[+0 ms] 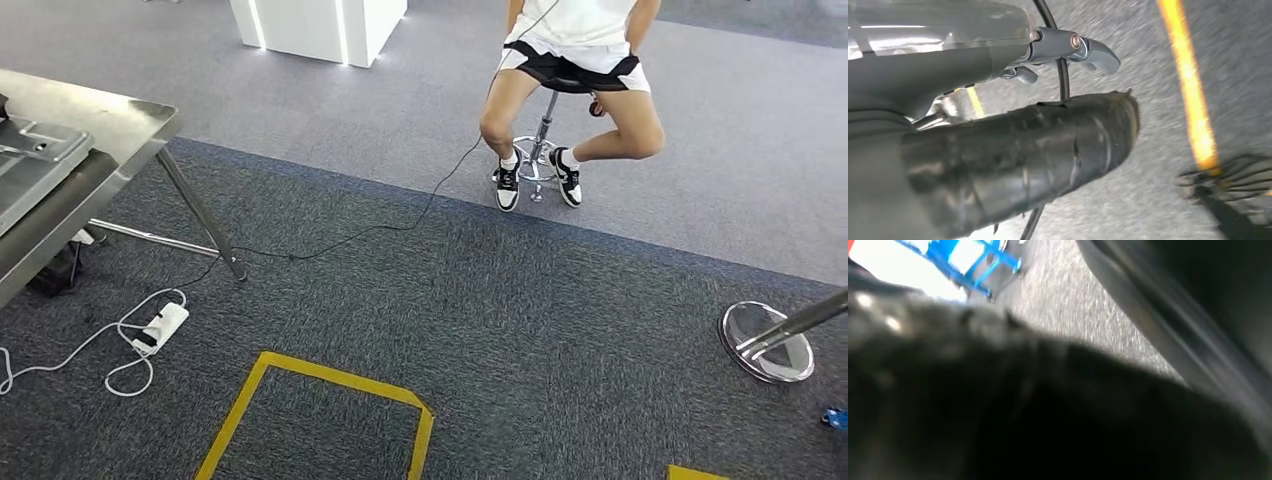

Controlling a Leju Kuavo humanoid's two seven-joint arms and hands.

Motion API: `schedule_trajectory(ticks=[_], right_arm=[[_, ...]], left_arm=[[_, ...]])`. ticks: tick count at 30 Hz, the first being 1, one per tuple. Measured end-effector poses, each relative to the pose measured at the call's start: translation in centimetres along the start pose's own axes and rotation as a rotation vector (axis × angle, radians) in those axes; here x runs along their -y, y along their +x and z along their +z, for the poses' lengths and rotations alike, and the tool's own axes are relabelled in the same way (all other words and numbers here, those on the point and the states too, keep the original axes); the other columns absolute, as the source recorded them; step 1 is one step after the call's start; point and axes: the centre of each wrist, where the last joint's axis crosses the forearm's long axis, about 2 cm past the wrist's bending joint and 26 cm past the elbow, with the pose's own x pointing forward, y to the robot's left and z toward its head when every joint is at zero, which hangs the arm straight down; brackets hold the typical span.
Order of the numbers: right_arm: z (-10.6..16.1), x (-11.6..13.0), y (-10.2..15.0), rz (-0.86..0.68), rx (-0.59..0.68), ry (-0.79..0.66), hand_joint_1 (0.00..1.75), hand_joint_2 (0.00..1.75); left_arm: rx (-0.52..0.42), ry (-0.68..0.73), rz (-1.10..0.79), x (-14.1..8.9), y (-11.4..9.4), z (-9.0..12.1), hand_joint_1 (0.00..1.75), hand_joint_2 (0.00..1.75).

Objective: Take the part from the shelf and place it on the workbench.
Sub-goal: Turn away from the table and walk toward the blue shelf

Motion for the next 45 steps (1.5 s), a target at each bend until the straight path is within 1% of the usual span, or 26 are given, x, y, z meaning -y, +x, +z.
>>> schedule_trajectory(ticks=[2, 4, 6, 8, 11, 21, 34, 45], right_arm=[[0.0, -0.1, 0.0, -0.019, 0.002, -0.011, 0.00, 0.00], [-0.1, -0.2, -0.3, -0.057, 0.003, -0.019, 0.00, 0.00], [-0.2, -0.4, -0.8, -0.097, 0.000, -0.021, 0.00, 0.00], [-0.2, -0.3, -1.3, -0.119, -0.008, -0.022, 0.00, 0.00], [-0.2, -0.1, -1.8, -0.131, -0.021, -0.024, 0.00, 0.00], [-0.2, 0.1, -1.9, -0.136, -0.009, -0.028, 0.00, 0.00], [-0.2, 0.0, -2.1, -0.145, -0.012, -0.025, 0.00, 0.00], [-0.2, 0.0, -2.2, -0.166, -0.012, -0.024, 0.00, 0.00]], left_arm=[[0.033, 0.025, 0.050, 0.0, -0.6, 0.0, 0.00, 0.00], [0.081, 0.056, 0.130, 0.9, -2.4, -0.5, 0.00, 0.00], [0.129, 0.087, 0.226, 2.5, -4.6, -1.4, 0.00, 0.00], [0.150, 0.097, 0.298, 4.3, -6.2, -2.3, 0.00, 0.00], [0.146, 0.080, 0.353, 6.2, -7.5, -3.2, 0.00, 0.00], [0.117, 0.038, 0.432, 8.1, -8.9, -3.8, 0.00, 0.00], [0.115, 0.030, 0.444, 8.3, -8.8, -3.9, 0.00, 0.00], [0.110, 0.033, 0.434, 7.8, -7.8, -3.9, 0.00, 0.00]])
